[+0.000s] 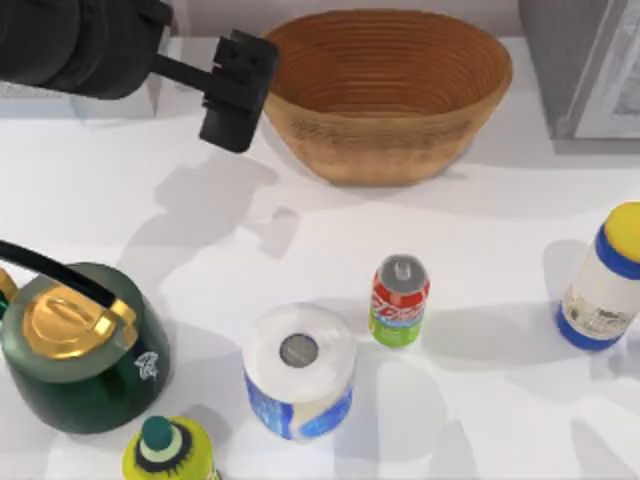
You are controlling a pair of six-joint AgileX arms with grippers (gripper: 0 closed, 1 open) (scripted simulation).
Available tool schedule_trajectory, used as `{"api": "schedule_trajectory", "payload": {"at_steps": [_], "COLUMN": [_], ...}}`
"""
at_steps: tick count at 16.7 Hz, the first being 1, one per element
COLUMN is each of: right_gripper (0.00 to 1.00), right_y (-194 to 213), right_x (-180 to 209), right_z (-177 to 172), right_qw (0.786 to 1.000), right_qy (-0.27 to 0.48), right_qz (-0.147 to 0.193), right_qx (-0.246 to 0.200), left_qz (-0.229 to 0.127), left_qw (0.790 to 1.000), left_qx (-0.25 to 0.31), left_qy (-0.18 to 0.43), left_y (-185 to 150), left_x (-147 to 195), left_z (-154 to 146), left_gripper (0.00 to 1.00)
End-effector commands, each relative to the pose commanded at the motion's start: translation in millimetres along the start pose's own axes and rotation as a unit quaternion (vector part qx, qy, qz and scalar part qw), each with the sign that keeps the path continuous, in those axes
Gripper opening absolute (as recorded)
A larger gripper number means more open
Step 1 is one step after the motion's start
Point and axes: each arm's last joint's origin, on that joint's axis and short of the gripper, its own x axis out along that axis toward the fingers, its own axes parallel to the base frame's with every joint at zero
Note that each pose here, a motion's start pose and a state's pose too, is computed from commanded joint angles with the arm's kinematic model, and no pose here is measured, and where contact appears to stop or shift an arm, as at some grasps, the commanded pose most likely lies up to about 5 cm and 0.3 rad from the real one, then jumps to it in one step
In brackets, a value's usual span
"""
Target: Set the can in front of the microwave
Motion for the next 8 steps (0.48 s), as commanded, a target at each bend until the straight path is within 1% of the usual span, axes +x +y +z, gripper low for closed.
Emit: {"api": "schedule_trajectory", "payload": {"at_steps": [2,4,6,8], "right_gripper": [1.0,1.0,1.0,1.0], "right_y": [0.0,0.0,0.0,0.0], "right_x": [0.0,0.0,0.0,0.0], "right_z": [0.0,0.0,0.0,0.0], "right_qw": [1.0,1.0,1.0,1.0], "right_qy": [0.0,0.0,0.0,0.0], "right_qz": [0.0,0.0,0.0,0.0], "right_qx": [0.0,0.0,0.0,0.0], "left_qz": [-0.022,-0.038,-0.048,-0.051], "left_qw": [0.998,0.99,0.977,0.96], "left_qx": [0.021,0.044,0.066,0.087], "left_qy": [0.062,0.129,0.198,0.261], "left_y": [-21.2,-45.7,-71.2,-94.6], "left_x": [34.1,74.4,116.8,155.9], "left_z": [27.0,42.7,46.8,41.4], "left_gripper": [1.0,1.0,1.0,1.0]}}
